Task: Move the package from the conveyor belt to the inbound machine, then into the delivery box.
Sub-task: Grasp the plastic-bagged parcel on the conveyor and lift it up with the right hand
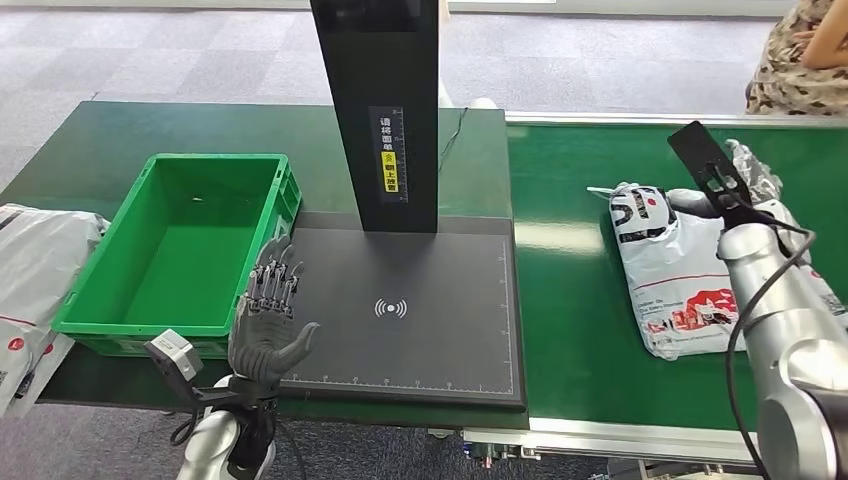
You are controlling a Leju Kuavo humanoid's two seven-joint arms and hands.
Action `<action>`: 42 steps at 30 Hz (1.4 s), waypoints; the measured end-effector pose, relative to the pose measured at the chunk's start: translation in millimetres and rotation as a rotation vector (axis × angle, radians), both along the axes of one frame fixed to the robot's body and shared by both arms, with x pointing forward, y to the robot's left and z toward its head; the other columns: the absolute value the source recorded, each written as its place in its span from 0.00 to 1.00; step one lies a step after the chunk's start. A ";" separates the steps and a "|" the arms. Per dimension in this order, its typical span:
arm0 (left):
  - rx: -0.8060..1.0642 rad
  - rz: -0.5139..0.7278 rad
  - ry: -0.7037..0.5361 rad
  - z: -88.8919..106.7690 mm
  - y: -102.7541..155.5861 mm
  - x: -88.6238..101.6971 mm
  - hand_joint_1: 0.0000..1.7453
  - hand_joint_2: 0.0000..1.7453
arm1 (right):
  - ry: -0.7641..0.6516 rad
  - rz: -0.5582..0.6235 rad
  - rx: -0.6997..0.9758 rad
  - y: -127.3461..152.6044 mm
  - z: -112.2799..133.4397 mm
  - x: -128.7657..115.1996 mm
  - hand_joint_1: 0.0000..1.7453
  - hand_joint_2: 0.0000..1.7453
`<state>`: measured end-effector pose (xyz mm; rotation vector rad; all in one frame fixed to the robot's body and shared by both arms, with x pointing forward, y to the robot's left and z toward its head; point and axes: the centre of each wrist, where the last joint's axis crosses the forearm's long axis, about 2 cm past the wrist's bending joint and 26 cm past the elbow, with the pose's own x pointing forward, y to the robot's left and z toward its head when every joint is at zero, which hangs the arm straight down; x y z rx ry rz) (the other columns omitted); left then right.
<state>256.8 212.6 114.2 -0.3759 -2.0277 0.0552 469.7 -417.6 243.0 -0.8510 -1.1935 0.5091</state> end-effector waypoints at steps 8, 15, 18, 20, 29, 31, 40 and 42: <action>0.009 0.006 0.015 -1.0 2.5 -0.3 0.00 1.00 | 0.388 -0.107 -0.050 -13.8 -50.7 -22.8 0.00 1.00; 0.020 0.025 0.060 -9.4 6.0 -9.2 0.00 1.00 | 0.555 -0.098 -0.064 -13.4 -95.2 -47.0 0.00 1.00; 0.023 0.036 0.080 -13.7 8.4 -14.1 0.00 1.00 | 0.578 -0.081 -0.049 -10.4 -111.6 -56.7 0.22 1.00; 0.024 0.045 0.089 -16.0 10.9 -17.4 0.00 1.00 | 0.588 -0.069 -0.043 -7.7 -121.8 -63.0 0.72 1.00; 0.023 0.084 0.122 -24.3 21.6 -28.6 0.00 1.00 | 0.555 -0.031 0.018 -1.6 -148.4 -81.5 1.00 1.00; 0.023 0.085 0.126 -25.3 22.3 -30.1 0.00 1.00 | 0.539 -0.023 0.028 -1.4 -149.7 -82.6 1.00 1.00; 0.026 0.081 0.128 -22.9 22.7 -31.1 0.00 1.00 | 0.446 0.034 0.096 0.0 -152.0 -85.4 1.00 1.00; 0.025 0.082 0.126 -22.1 23.2 -31.8 0.00 1.00 | 0.380 0.048 0.134 1.6 -151.6 -85.1 1.00 1.00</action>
